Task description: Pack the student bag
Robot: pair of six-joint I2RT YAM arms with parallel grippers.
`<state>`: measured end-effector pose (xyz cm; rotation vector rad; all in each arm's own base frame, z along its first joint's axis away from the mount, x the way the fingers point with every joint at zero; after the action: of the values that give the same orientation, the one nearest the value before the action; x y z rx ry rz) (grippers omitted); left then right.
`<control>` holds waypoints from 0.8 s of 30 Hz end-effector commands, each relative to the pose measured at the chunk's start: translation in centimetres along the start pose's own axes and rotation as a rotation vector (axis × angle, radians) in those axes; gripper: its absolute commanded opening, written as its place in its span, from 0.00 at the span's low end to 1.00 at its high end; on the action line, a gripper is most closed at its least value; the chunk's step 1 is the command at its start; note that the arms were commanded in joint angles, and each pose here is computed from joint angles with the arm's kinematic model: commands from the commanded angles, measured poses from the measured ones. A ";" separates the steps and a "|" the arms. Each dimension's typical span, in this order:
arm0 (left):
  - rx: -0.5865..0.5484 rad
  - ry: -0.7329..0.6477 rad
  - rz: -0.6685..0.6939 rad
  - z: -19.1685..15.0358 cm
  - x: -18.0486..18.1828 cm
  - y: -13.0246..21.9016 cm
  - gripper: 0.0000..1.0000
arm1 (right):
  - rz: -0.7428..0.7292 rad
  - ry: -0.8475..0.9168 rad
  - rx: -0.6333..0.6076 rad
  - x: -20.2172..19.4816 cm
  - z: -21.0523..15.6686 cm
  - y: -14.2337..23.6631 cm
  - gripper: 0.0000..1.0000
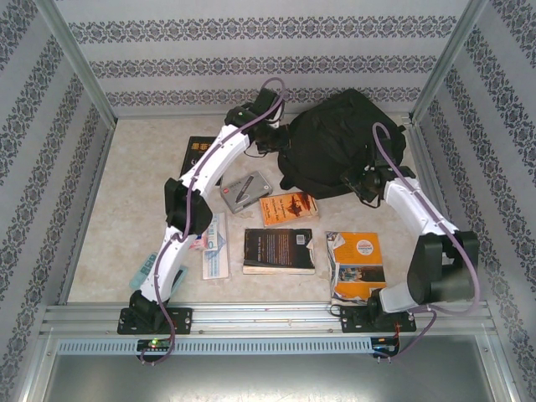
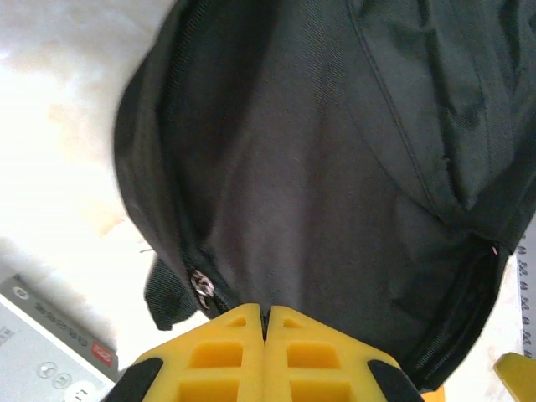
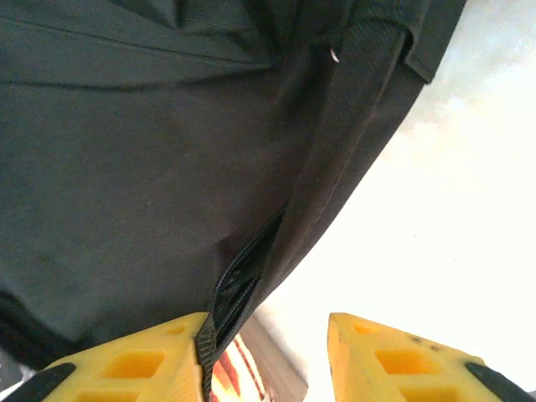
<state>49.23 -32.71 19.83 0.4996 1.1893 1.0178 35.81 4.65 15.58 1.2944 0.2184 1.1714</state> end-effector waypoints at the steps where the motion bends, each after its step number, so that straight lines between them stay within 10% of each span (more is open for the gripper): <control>1: -0.009 -0.080 -0.087 -1.5 -4.6 4.0 0.00 | 0.124 0.102 -0.068 4.3 0.5 3.4 0.47; 8: 0.017 -0.085 -0.162 -3.4 -7.7 5.6 0.00 | 0.298 0.315 -0.021 9.4 -2.5 3.0 0.60; 24: 0.034 -0.112 -0.266 -6.3 -12.3 8.2 0.00 | 0.182 -0.493 0.000 0.9 -5.2 7.3 0.42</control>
<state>41.59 -39.26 26.49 0.4821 1.1631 0.8019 29.82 7.72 21.77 1.4815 -0.2053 1.1265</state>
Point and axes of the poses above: each hand's point on the last joint's axis, 136 mm out from that joint toward the fingers, its own y axis back along the fingers, its own x axis along the line the jaws close on, z = x × y, the point moved 2 cm from there along y, back along the fingers, and after that the axes turned 5 degrees about y, right-handed, at the moved point
